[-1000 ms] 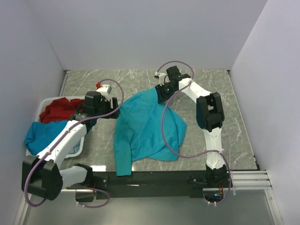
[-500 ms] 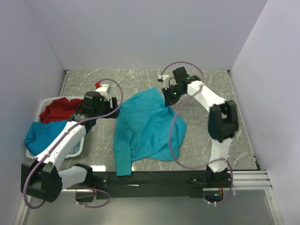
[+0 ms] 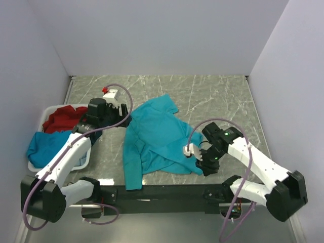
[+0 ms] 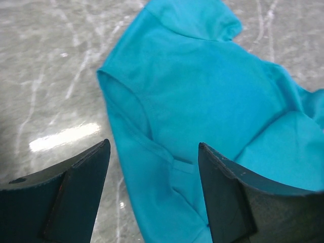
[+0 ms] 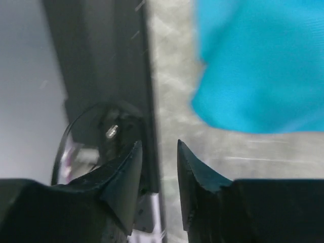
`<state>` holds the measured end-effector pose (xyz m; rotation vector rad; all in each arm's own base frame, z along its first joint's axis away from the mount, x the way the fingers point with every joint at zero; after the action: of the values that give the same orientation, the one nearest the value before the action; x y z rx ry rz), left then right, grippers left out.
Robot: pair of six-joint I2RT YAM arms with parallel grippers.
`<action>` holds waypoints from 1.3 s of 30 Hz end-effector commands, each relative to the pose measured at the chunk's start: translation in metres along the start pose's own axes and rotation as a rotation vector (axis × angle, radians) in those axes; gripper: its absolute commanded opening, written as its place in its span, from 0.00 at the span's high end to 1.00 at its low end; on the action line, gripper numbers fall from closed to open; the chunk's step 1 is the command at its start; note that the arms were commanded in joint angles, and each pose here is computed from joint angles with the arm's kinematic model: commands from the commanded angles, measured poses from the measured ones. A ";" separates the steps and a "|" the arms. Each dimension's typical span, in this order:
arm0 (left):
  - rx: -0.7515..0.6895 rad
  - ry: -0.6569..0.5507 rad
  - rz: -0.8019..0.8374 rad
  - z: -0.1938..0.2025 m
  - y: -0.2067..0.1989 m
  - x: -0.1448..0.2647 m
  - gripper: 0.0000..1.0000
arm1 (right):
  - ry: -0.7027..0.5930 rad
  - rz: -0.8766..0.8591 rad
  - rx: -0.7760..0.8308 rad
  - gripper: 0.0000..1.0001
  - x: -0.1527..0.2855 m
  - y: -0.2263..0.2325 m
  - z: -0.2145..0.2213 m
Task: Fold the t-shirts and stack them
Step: Flatten the tshirt out
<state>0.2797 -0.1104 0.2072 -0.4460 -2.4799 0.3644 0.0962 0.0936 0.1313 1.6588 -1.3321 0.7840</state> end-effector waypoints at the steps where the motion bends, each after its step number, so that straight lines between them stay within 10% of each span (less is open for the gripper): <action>1: -0.010 -0.051 0.136 -0.035 -0.027 -0.001 0.24 | -0.146 0.259 0.037 0.58 0.030 -0.024 -0.028; 7: -0.011 -0.008 0.246 -0.069 -0.045 -0.049 0.24 | -0.428 0.542 -0.293 0.48 0.098 -0.100 -0.029; 16: -0.024 0.158 0.262 -0.066 -0.033 -0.173 0.26 | -0.360 0.435 -0.828 0.48 0.059 -0.217 0.003; 33: -0.102 0.302 0.174 -0.017 -0.027 -0.296 0.29 | -0.160 0.304 -0.887 0.41 -0.004 -0.238 0.017; 39: -0.122 0.330 0.171 -0.008 -0.033 -0.299 0.68 | -0.135 0.266 -0.884 0.63 -0.013 -0.236 0.015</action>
<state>0.5060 -0.2531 0.0685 -0.7006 -2.1418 0.2335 0.3212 0.1038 0.0634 0.8567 -1.7091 0.1357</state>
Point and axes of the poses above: each gripper's point midway between its finger pads, its own x axis back along the fingers, its own y axis along the line the jaws close on, z = x × y, the point moved 5 cm from there along x, back along the fingers, and after that the axes turned 7 degrees about x, right-handed, at the moved point
